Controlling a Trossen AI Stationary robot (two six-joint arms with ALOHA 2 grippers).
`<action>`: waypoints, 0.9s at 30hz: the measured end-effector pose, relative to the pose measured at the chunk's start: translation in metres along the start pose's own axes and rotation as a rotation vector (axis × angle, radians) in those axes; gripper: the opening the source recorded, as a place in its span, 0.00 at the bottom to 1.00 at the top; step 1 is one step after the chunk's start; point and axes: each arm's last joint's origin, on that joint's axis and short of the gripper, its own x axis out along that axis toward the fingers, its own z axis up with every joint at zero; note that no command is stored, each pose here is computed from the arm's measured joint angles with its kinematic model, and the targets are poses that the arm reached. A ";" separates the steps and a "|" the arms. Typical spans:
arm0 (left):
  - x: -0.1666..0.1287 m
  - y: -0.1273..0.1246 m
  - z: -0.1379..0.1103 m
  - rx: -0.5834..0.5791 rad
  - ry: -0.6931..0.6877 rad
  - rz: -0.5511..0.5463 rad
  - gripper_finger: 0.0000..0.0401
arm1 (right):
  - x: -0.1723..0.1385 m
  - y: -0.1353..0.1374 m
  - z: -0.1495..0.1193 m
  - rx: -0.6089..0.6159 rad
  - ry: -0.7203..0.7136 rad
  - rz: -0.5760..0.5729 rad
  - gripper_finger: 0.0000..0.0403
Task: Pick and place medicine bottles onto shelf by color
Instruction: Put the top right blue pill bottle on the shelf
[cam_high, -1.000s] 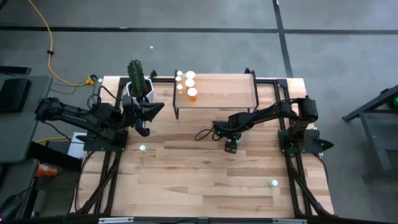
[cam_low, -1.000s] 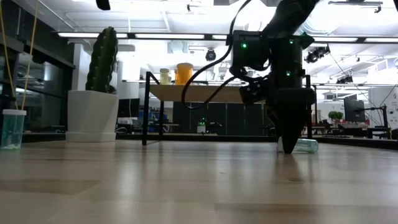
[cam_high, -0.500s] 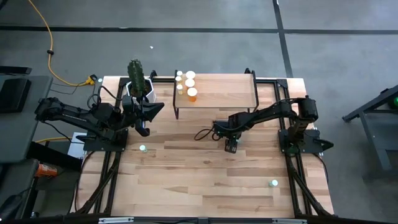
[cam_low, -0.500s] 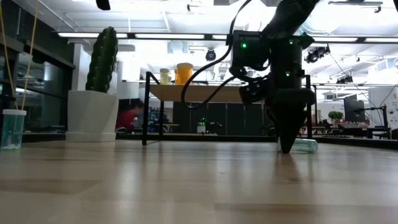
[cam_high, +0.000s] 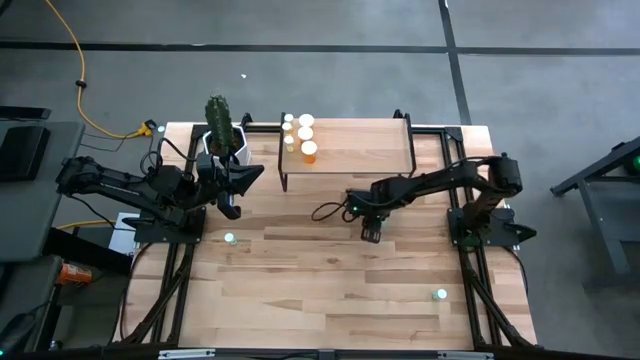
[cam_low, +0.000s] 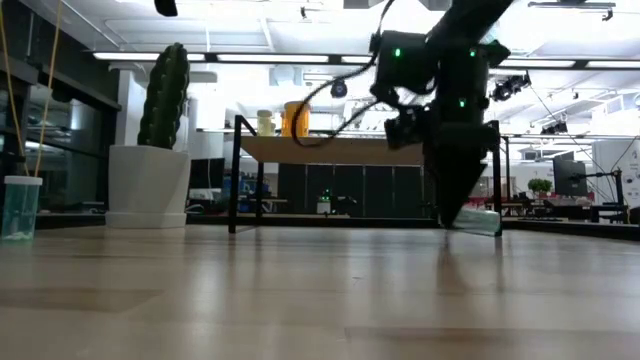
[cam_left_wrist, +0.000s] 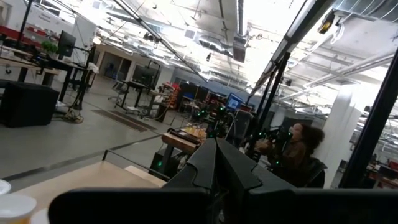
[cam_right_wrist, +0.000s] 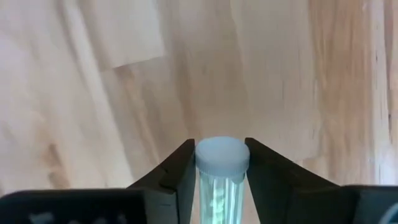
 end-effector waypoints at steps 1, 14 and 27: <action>0.000 0.000 0.000 0.000 0.001 0.000 0.00 | -0.003 0.001 -0.001 -0.005 -0.012 0.003 0.28; 0.000 0.001 0.000 0.004 0.002 0.021 0.00 | -0.043 0.018 -0.061 0.205 -0.304 0.173 0.28; 0.000 0.001 0.000 0.001 0.000 0.025 0.00 | -0.076 -0.004 -0.023 0.436 -1.334 0.014 0.28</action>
